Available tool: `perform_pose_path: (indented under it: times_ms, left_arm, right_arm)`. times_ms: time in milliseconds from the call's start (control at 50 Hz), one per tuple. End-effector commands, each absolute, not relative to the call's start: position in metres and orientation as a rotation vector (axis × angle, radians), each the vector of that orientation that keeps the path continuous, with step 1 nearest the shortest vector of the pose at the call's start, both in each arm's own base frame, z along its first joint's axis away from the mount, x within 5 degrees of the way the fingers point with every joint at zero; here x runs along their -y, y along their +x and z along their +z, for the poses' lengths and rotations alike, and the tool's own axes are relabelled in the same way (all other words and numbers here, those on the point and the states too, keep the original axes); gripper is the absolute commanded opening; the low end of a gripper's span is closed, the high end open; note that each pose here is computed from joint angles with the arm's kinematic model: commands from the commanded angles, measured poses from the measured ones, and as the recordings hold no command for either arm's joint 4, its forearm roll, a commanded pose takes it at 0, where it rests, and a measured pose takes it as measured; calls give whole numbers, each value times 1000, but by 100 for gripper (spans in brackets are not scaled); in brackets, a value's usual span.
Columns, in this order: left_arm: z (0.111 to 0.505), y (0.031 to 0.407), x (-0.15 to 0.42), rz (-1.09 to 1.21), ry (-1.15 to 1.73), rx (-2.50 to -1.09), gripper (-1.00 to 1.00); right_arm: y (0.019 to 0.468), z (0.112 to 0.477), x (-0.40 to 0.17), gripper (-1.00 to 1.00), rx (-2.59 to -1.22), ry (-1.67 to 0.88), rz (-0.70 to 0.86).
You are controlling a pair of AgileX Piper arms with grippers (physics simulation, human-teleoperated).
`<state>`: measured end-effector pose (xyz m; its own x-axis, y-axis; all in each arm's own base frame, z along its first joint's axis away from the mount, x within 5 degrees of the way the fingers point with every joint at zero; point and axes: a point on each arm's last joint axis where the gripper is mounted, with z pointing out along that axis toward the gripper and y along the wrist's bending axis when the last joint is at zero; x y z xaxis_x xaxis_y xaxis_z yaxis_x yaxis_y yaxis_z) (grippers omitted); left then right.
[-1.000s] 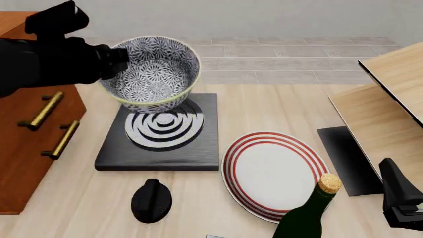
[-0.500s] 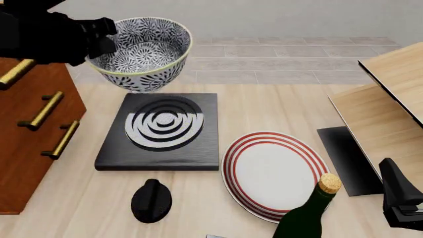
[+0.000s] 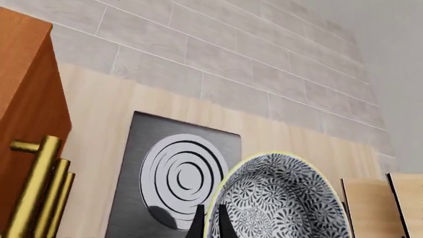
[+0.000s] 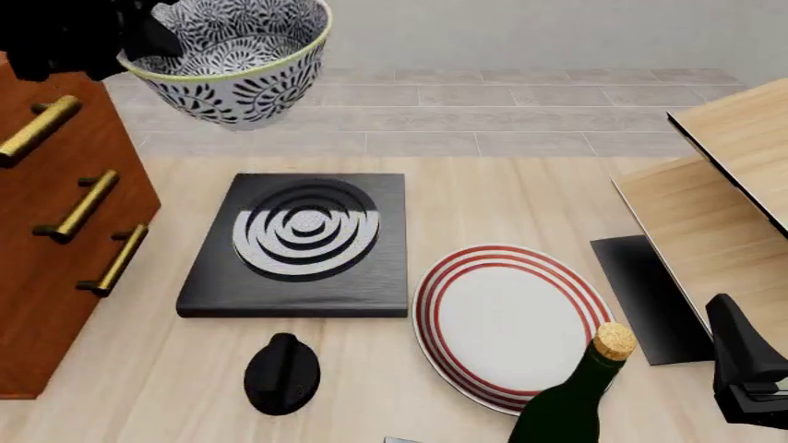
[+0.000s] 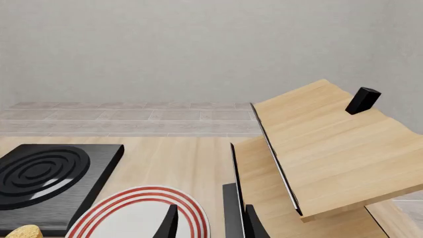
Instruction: Put the bowl on the top of the cabinet.
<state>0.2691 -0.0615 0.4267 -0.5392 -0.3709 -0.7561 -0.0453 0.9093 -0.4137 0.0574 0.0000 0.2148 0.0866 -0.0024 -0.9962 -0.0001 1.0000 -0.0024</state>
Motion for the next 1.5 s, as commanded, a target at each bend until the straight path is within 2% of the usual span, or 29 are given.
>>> perform_pose_path:
  times_ms: [20,480,1500]
  left_arm:
    - [443,269,50,-421,-350,-2094,-100]
    - [483,250,4,-289,-441,-2011,-100]
    - [506,215,-73,-76,-766,-1883,-100]
  right_arm:
    - [57,215,0,100,-1484,-2,-2]
    - [57,215,0,100,-1484,-2,-2]
    - [57,215,0,100,-1484,-2,-2]
